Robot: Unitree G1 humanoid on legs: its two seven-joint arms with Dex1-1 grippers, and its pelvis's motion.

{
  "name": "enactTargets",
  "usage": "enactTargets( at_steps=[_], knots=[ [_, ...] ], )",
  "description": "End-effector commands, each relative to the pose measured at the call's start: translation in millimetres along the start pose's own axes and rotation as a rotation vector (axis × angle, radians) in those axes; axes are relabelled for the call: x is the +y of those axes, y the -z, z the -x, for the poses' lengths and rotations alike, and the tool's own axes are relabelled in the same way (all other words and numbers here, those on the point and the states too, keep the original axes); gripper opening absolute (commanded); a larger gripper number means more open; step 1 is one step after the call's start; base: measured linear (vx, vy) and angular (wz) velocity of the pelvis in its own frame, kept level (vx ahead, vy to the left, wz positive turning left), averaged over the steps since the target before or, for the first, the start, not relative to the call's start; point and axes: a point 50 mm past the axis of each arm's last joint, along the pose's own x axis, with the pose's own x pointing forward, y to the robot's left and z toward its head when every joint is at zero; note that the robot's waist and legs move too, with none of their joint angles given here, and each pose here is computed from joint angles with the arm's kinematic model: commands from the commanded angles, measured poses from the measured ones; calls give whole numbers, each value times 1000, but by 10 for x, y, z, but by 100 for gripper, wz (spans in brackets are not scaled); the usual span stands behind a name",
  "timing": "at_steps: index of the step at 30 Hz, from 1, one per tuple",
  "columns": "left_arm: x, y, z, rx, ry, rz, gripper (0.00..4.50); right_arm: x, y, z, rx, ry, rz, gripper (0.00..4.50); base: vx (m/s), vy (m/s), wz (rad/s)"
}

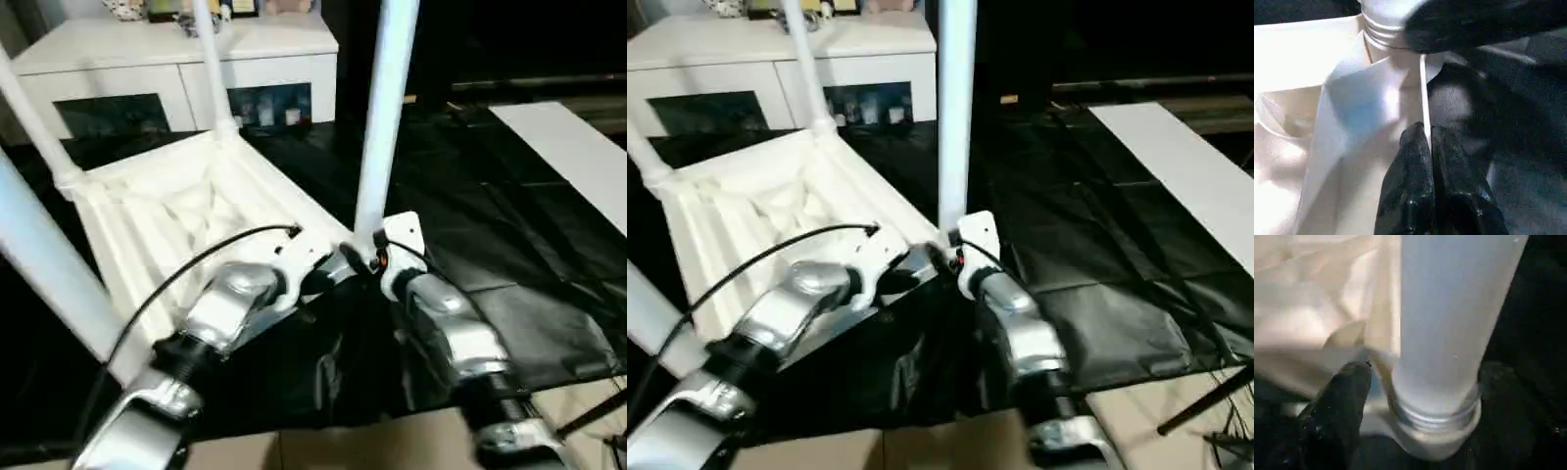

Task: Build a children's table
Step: Rotate leg to tighten

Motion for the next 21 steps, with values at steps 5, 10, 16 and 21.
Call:
enactTargets(
  at_steps=[5, 10, 16, 21],
  knots=[
    [-173, 216, 142, -1, 247, -6, 0, 42, 101, 183, 46, -275, 132, 363, 0, 0, 0],
    [-196, 176, 247, -45, 333, 0, 0, 45, 142, 272, 72, -365, 166, 363, 0, 0, 0],
    [-204, 195, 345, -38, 378, -19, 0, 76, 120, 298, 50, -419, 143, 363, 0, 0, 0],
    [-203, 218, 370, -33, 382, -17, 0, 90, 113, 310, 43, -449, 123, 363, 0, 0, 0]
  ],
)
